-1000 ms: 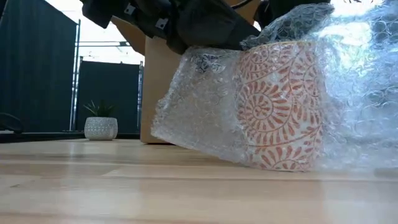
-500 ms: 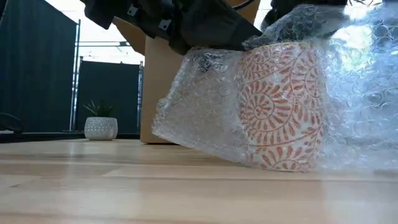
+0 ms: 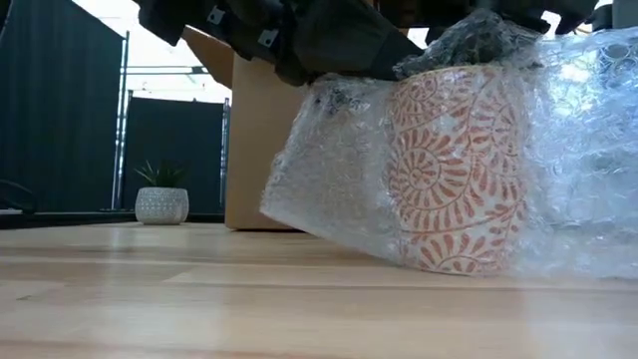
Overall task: Wrap mug
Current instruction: Wrap the orange mug with bubble wrap
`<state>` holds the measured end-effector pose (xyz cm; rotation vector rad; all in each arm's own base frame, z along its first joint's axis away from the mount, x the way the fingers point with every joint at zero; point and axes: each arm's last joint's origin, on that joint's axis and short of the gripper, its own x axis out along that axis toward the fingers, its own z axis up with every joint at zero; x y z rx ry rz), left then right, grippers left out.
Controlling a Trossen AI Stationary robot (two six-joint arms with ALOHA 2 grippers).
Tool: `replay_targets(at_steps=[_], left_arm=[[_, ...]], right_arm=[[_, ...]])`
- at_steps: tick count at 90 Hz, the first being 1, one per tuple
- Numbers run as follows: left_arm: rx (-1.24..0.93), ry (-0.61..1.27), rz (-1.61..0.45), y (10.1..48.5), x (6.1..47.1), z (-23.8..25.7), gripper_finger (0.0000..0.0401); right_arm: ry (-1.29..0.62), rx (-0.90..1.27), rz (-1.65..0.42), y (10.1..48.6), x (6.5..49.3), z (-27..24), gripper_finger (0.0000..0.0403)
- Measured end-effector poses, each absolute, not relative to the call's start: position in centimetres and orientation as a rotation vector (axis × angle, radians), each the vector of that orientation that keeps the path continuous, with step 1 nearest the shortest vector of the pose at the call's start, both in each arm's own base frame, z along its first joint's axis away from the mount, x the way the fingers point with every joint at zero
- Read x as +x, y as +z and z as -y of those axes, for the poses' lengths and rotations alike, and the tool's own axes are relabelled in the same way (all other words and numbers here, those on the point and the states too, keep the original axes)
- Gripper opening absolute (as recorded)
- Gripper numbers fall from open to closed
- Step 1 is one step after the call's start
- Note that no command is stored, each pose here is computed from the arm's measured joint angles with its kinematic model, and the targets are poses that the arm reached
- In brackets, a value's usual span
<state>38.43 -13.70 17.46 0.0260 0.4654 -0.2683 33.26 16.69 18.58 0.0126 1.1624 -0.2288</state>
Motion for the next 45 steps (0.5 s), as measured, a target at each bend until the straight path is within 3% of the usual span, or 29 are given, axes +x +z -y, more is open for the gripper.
replay_targets(at_steps=[45], left_arm=[[0.14,-0.087,-0.538,23.4,34.4,12.9,0.0125]], right_arm=[[-0.197,-0.009,-1.173,18.5,33.2,-16.9,0.0178]])
